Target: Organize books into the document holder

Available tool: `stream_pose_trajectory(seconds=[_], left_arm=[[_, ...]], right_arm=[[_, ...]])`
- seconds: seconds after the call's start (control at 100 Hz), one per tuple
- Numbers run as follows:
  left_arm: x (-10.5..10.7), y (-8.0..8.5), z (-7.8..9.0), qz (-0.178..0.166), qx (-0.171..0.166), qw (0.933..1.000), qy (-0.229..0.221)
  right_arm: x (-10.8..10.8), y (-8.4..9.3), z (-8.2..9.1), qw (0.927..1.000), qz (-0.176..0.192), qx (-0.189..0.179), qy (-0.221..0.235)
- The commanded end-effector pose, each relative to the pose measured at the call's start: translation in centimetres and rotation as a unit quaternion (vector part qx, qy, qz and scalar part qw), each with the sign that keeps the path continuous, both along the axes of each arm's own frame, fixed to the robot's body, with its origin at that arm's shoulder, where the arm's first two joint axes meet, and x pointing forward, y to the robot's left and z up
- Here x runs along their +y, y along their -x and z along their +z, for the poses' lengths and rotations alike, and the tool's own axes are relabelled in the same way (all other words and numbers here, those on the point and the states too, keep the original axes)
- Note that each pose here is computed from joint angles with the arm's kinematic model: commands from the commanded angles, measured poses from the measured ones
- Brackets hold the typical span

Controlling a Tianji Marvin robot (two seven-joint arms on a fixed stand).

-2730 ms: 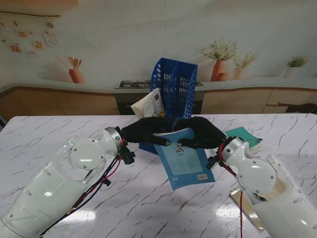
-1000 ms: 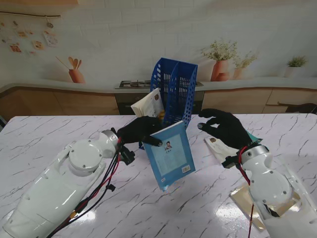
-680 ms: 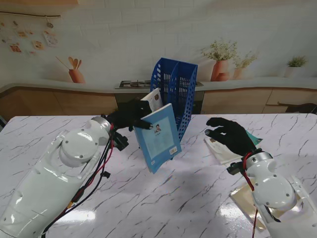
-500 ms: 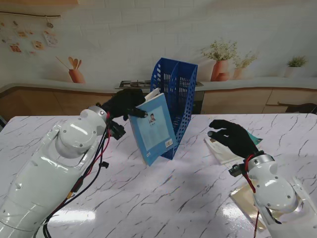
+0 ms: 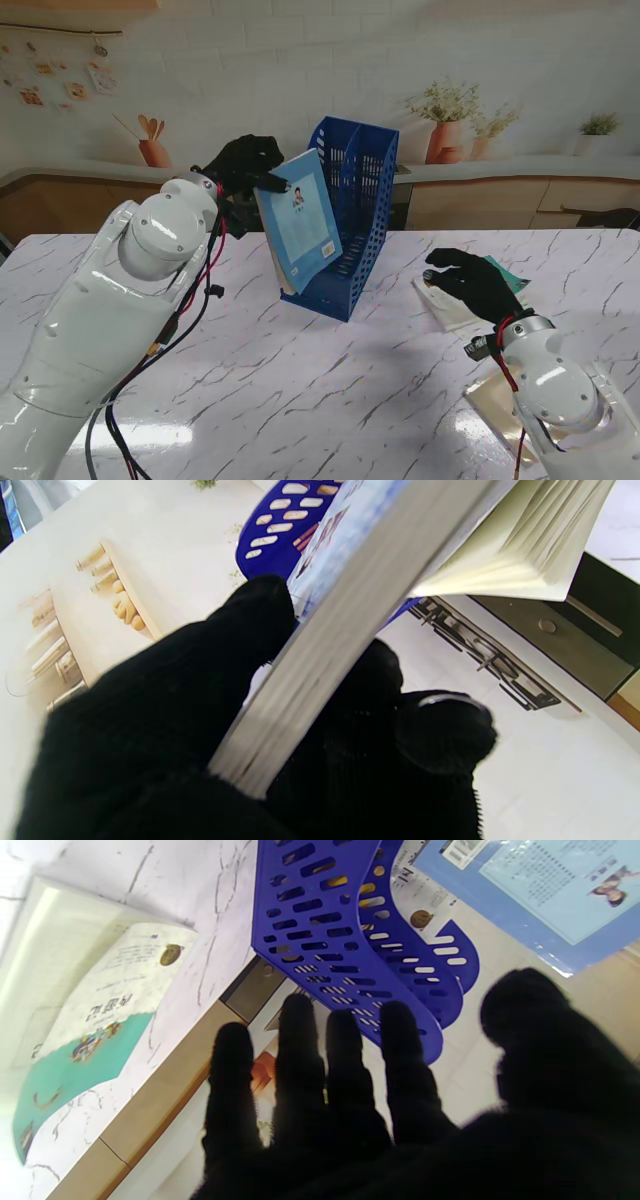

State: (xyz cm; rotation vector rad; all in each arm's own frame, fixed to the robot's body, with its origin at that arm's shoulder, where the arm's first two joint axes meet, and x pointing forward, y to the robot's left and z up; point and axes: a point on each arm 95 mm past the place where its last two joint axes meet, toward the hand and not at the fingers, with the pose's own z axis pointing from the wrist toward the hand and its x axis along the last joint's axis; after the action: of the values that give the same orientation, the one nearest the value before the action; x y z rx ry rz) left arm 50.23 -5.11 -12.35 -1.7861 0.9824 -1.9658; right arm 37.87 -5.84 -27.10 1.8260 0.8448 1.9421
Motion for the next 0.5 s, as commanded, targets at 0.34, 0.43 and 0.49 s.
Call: stream_pose_trajectory(seconds=[0.34,0.43,0.49], left_arm=[[-1.0,-3.5,2.4,0.031,-0.019,0.9992,-0.018],[-1.1,-4.1,2.4,0.042,-0.018,0.9987,-0.023],[-1.1,-4.5,2.4,0.047,-0.018,0.9985,-0.023]], right_arm=[[-0.4,-0.4,-1.0,0.9998,-0.001,0.015,-0.013],[-0.5,-0.5,-1.0,0.9998,-0.001,0.017,-0.013],[-0.6,-0.6,-1.0,0.9997,-0.001,0.018,-0.014]])
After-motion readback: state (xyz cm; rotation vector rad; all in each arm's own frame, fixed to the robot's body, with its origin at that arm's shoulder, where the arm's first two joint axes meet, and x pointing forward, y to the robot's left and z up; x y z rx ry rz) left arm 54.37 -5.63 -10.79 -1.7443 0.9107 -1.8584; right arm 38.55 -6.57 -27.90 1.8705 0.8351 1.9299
